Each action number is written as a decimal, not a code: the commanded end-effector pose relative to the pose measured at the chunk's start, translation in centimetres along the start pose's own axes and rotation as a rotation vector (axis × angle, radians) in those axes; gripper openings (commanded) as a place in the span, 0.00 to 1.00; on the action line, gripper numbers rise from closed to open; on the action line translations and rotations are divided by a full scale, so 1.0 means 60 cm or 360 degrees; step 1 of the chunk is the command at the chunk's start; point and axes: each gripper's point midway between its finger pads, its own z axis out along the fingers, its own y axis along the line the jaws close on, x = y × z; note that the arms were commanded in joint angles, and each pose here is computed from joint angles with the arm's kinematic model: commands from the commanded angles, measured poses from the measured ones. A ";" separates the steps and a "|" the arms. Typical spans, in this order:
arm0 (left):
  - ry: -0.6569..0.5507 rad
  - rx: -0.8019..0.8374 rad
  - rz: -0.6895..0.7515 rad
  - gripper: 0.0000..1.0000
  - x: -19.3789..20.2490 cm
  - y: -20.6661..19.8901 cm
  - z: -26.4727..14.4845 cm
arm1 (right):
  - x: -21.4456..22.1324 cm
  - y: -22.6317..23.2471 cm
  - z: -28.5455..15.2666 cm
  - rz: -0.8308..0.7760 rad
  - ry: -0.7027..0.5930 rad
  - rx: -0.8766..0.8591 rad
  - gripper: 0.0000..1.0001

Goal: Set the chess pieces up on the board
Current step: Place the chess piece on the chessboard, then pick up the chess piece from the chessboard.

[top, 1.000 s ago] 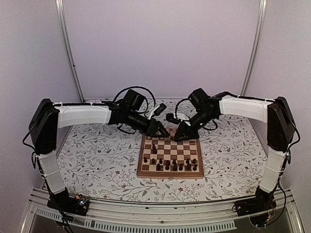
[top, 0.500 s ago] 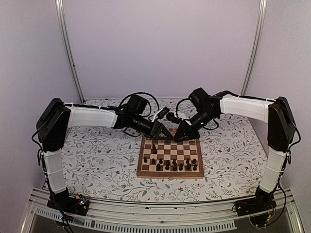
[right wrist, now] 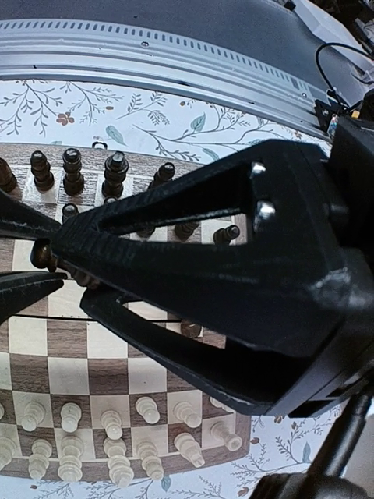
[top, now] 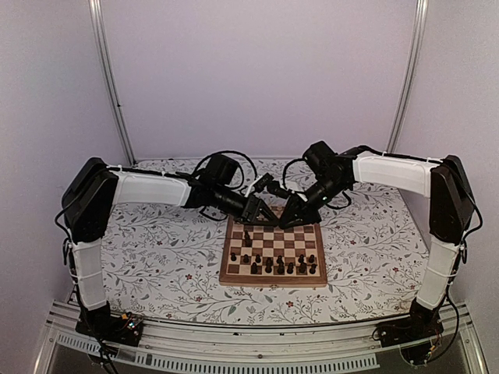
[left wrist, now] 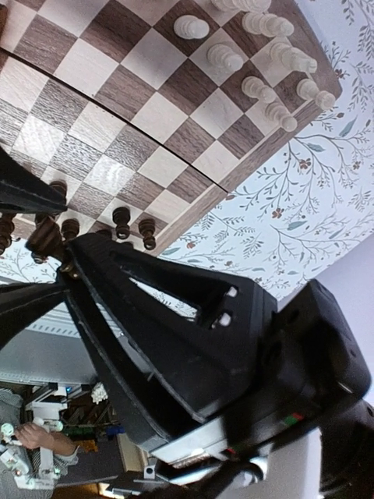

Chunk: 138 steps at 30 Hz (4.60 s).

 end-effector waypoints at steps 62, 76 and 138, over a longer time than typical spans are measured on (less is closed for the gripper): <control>-0.0505 -0.1621 0.0479 0.93 -0.063 0.088 -0.330 | 0.178 -0.002 -0.019 -0.0020 0.1229 0.0135 0.27; -0.0447 -0.1580 0.0483 0.89 -0.061 0.085 -0.320 | 0.196 -0.008 -0.019 -0.0025 0.1255 0.0214 0.22; 0.0376 -0.1151 0.0300 0.59 0.057 0.144 -0.098 | 0.066 -0.038 -0.100 0.0134 0.0092 0.0432 0.37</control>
